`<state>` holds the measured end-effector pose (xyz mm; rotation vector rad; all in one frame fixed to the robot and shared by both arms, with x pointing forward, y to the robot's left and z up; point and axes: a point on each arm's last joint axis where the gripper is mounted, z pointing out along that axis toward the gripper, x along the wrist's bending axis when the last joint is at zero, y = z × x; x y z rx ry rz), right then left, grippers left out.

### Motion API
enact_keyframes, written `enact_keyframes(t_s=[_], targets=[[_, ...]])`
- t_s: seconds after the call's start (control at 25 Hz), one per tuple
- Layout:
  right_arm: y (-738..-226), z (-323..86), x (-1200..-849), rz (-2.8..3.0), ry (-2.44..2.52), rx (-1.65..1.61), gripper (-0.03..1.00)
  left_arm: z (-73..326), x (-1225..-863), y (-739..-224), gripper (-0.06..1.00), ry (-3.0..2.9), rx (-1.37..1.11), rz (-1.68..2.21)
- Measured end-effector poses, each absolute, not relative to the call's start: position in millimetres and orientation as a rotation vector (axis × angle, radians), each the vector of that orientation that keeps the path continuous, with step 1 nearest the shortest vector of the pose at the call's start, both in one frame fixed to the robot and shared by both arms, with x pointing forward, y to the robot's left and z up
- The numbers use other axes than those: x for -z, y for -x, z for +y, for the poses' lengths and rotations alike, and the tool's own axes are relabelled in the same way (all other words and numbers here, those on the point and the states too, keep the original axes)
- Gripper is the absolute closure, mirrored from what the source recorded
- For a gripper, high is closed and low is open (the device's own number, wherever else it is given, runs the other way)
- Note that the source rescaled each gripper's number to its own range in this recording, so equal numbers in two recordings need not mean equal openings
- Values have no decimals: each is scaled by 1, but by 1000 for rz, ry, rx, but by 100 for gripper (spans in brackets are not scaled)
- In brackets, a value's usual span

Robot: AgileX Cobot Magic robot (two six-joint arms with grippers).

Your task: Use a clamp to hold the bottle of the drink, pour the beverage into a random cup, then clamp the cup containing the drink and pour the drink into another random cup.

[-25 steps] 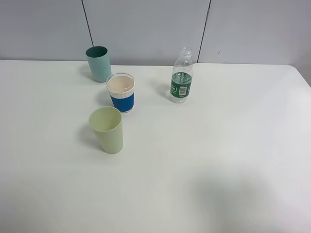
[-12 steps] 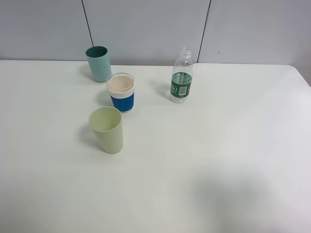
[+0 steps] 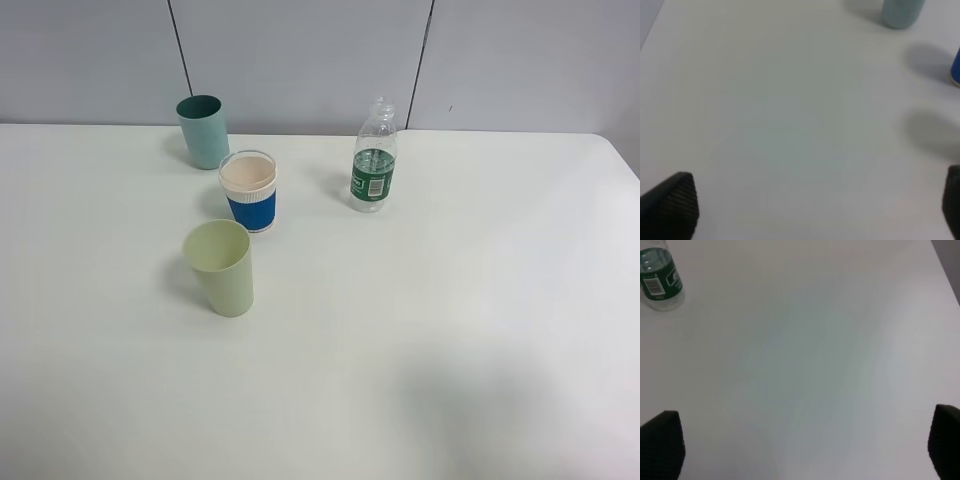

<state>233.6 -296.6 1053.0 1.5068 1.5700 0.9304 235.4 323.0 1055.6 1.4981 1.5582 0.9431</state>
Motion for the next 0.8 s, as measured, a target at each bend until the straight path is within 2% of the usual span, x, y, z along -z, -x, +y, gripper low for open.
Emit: enact_keyframes(t_s=[0.8], targets=[[-234,-297,-1053,1570,-1507,-930,3,321,-1055,-232,-3,-1374,-1001,1700]])
